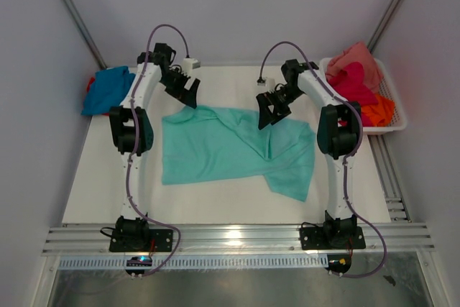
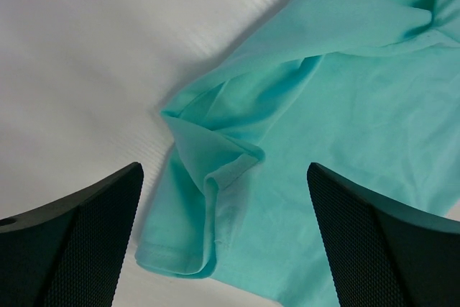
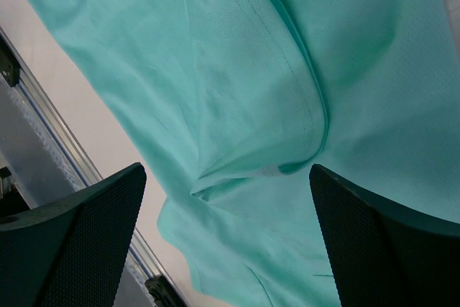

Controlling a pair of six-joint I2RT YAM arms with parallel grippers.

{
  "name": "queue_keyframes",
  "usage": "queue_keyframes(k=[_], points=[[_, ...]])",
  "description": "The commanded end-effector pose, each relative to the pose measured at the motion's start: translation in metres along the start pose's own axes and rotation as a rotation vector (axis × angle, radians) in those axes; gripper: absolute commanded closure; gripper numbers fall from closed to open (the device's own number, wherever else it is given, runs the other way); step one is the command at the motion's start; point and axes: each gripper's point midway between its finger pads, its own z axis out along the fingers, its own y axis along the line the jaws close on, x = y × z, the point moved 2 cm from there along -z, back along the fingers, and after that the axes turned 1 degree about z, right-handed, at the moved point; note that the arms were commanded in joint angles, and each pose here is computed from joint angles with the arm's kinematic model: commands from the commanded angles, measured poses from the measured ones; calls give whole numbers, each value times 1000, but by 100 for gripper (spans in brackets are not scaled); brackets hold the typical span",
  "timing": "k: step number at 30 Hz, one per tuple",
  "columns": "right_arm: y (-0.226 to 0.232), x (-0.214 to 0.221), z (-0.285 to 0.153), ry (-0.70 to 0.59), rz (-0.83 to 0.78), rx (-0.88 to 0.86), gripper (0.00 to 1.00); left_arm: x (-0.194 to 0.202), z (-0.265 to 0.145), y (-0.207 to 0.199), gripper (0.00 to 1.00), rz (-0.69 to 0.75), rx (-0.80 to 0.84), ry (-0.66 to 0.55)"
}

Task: Fold and stack the t-shirts
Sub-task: Fold the tshirt

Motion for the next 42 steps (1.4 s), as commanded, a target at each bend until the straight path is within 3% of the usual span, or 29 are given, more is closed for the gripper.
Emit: queue_keyframes(k=[1, 14, 24, 27, 28, 31, 42], points=[[5, -10, -1, -24, -28, -3, 1, -9, -10, -19, 3, 51, 111, -45], [3, -8, 7, -11, -22, 2, 1, 20, -17, -34, 38, 79, 169, 70], [6, -6, 10, -7, -20, -5, 1, 18, -8, -29, 40, 52, 164, 57], [5, -5, 10, -7, -18, -1, 1, 14, -3, -25, 68, 41, 152, 40], [4, -5, 11, -2, -17, 2, 0, 13, 0, -22, 86, 37, 146, 35], [3, -6, 12, -2, -19, 7, 1, 11, 2, -21, 100, 23, 142, 28], [-1, -1, 20, 20, -12, 5, 1, 11, -2, -24, 100, 32, 150, 24]])
